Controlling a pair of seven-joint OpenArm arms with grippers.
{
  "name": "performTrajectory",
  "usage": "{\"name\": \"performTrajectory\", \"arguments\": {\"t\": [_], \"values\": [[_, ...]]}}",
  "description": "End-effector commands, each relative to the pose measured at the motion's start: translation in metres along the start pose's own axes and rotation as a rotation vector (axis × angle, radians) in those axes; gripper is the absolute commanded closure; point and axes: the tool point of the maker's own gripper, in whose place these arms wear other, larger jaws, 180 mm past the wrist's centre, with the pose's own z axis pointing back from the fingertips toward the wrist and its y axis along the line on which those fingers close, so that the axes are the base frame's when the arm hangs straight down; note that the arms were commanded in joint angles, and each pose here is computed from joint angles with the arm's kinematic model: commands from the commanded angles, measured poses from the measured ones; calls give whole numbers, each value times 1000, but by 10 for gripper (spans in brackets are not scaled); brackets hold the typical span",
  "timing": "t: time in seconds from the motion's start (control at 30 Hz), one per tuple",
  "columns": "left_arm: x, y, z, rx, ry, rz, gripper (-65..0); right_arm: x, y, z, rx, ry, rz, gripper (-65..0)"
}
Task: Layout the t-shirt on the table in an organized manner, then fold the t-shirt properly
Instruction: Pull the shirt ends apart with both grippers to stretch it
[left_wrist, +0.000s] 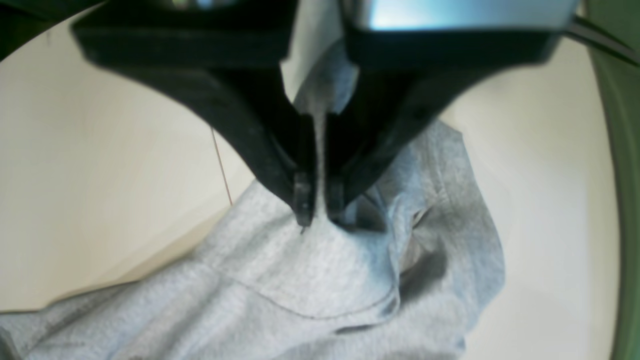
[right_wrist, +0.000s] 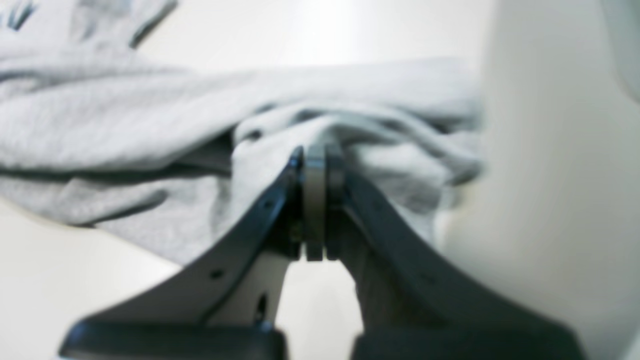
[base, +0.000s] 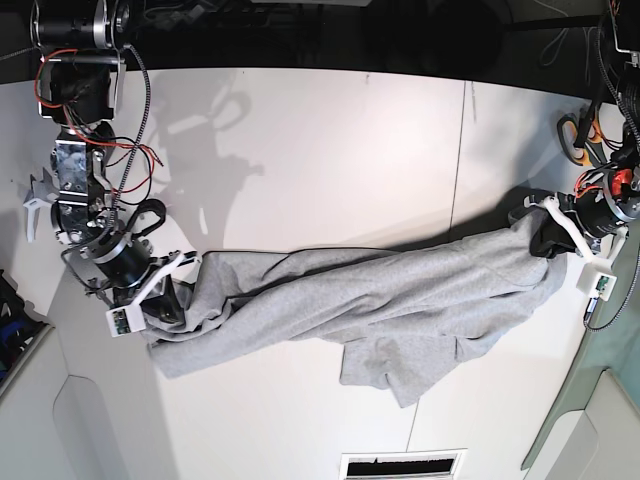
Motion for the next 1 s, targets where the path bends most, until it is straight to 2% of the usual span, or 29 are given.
{"name": "performTrajectory", "arguments": {"t": [0.0, 0.13, 0.3, 0.4, 0.43, 0.47, 0.73, 0.97], "values": [[21, 5, 7, 6, -53, -32, 0, 31, -12, 7, -14, -79, 20, 0], [24, 6, 9, 10, -56, -45, 0, 31, -20, 25, -20, -69, 25, 0], [25, 5, 9, 6, -60, -41, 0, 25, -14, 19, -5, -66, -26, -3], [25, 5, 9, 5, -61, -41, 0, 16, -7, 13, -5, -62, -83, -241], [25, 5, 9, 5, -61, -40, 0, 13, -5, 11, -11, -55, -101, -288], [25, 5, 9, 5, -61, -40, 0, 9, -2, 9, -8, -50, -112, -309], [25, 5, 9, 5, -59, -41, 0, -7, 23, -15, 27, -44, -212, -310], [25, 5, 9, 5, -59, -40, 0, -10, 20, -35, -8, -10, -218, -307]]}}
